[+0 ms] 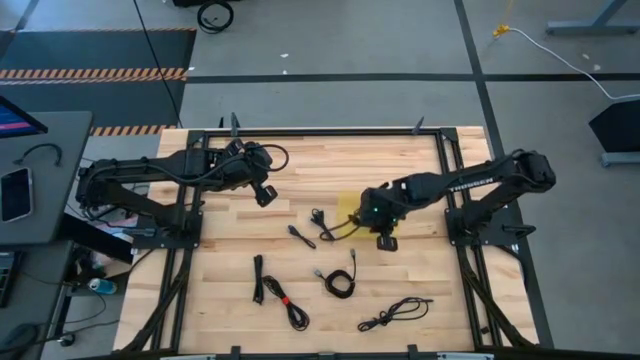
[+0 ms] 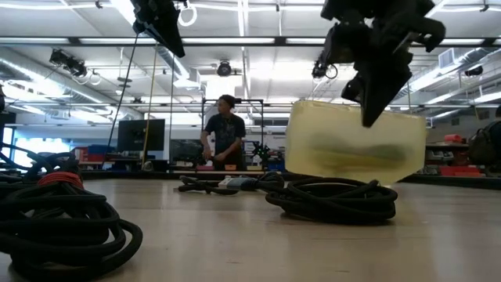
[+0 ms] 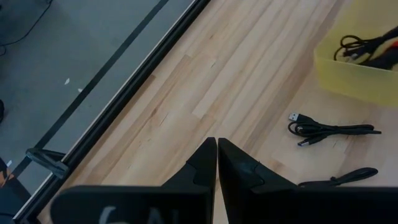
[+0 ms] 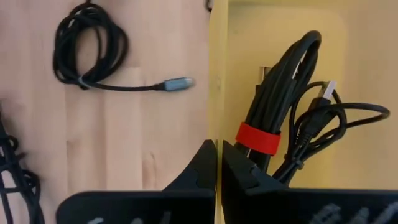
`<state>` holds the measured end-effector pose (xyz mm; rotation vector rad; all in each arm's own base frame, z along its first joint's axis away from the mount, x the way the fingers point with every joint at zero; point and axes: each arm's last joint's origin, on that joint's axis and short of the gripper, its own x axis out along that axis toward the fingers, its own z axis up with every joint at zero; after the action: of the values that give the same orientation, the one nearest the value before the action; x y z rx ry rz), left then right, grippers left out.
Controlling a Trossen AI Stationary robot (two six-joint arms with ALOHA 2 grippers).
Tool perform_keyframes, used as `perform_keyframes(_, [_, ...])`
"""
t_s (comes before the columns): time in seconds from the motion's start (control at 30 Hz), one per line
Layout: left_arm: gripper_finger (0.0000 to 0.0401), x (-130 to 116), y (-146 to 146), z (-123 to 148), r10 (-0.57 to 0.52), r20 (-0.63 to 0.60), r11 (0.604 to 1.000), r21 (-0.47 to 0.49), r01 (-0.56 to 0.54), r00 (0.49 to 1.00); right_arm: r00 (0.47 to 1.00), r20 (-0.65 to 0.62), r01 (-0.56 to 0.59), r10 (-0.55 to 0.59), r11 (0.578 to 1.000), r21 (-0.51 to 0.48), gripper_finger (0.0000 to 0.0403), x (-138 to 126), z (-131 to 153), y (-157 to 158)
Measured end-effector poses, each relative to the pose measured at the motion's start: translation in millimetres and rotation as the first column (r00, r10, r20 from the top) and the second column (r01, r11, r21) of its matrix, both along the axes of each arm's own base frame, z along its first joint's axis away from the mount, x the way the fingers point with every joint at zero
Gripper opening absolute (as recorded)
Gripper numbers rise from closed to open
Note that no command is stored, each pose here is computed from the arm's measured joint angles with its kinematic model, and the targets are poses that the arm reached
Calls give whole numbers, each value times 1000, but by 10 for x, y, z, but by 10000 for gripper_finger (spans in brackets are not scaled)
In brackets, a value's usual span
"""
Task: Pick and place USB-C Cables
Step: Move the yellow bin to the center of the table
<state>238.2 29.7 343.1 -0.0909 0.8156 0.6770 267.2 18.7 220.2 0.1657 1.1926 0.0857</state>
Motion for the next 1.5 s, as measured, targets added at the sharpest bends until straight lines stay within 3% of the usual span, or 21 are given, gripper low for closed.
perform_keyframes(0.33, [23, 0, 0, 0, 12, 9, 1000, -9, -12, 1000, 998, -57, 36, -34, 999, 33, 3, -137, -318, 112])
perform_keyframes(0.93, [23, -1, 1, 1, 18, 13, 1000, -12, -18, 1000, 1000, 2, 5, -5, 997, 78, 3, -115, -372, 137])
perform_keyframes(1.23, [23, 0, 0, 0, 17, 13, 1000, -12, -17, 1000, 999, 7, 45, -45, 999, 23, 72, -112, -376, 118])
perform_keyframes(1.5, [23, 0, 0, 0, 18, 13, 1000, -12, -17, 1000, 992, 62, 104, -107, 993, 51, 80, -9, -238, 99])
